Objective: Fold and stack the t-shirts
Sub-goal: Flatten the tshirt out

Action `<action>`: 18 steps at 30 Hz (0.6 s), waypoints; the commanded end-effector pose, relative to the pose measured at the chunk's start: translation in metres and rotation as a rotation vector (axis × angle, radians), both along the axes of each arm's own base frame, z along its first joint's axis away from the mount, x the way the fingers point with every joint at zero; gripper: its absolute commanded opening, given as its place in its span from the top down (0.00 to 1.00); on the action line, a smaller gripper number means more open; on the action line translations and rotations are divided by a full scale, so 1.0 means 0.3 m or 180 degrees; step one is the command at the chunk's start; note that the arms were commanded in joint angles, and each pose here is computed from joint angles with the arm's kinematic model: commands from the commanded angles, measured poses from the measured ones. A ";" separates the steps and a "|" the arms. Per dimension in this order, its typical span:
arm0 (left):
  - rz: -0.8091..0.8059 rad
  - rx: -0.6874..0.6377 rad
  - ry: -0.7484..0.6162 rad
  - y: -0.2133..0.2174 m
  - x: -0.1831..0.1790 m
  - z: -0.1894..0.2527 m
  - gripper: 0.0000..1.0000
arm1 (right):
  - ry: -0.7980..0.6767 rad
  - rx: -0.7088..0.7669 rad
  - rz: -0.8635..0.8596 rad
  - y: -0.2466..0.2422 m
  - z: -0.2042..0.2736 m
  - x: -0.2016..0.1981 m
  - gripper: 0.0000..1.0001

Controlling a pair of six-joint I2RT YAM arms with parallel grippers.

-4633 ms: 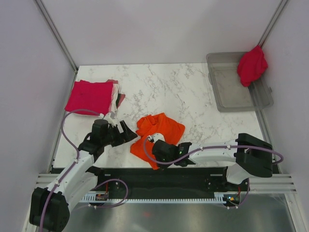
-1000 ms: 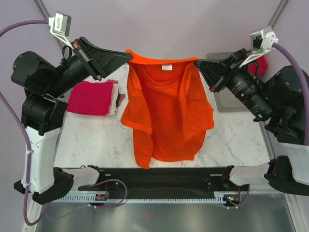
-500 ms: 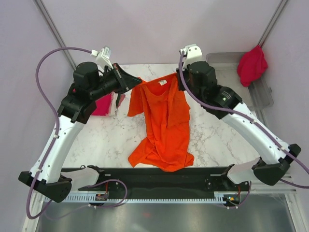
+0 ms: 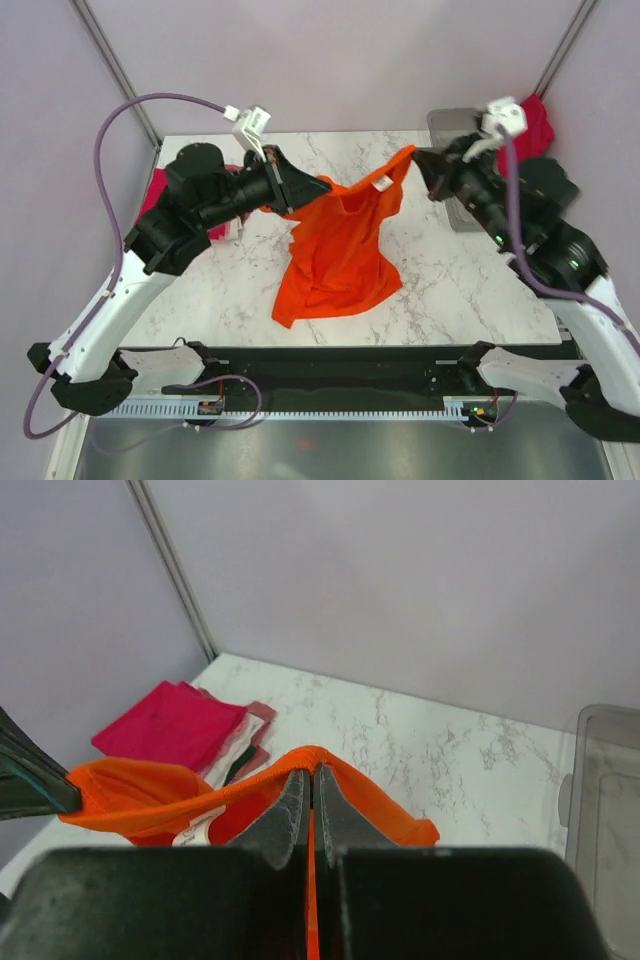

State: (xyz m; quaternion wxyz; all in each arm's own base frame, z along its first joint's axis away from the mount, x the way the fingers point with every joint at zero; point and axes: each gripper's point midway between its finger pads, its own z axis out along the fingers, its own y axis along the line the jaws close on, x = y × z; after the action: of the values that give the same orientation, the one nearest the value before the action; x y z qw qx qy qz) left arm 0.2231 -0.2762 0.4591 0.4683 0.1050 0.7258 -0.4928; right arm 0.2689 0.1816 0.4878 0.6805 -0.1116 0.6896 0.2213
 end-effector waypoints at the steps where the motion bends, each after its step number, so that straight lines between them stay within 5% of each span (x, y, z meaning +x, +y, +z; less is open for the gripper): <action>1: -0.0158 -0.0349 -0.0130 -0.061 -0.136 0.106 0.98 | -0.0337 0.0354 -0.0055 -0.138 0.110 -0.151 1.00; 6: -0.0603 -0.0517 -0.0116 -0.228 -0.296 0.181 0.98 | -0.0724 0.0629 -0.0258 -0.317 0.262 -0.309 1.00; 11: -0.0657 -0.0839 -0.0106 -0.248 -0.314 0.348 0.98 | -0.0595 0.0344 -0.0498 -0.247 0.293 -0.153 1.00; 15: -0.0275 -0.0842 0.0238 -0.136 -0.123 0.303 0.98 | -0.0418 0.0093 -0.0557 -0.105 0.268 0.040 1.00; 18: 0.0125 -0.0730 0.0722 0.000 0.045 0.102 0.98 | -0.0180 -0.0077 -0.0248 0.094 0.154 0.199 1.00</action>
State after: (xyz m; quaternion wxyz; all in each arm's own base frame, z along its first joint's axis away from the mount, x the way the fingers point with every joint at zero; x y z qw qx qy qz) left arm 0.2122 -0.3127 0.5246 0.4463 0.0527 0.6802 -0.5791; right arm 0.2783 0.1597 0.5842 0.7506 -0.0548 0.6275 0.1994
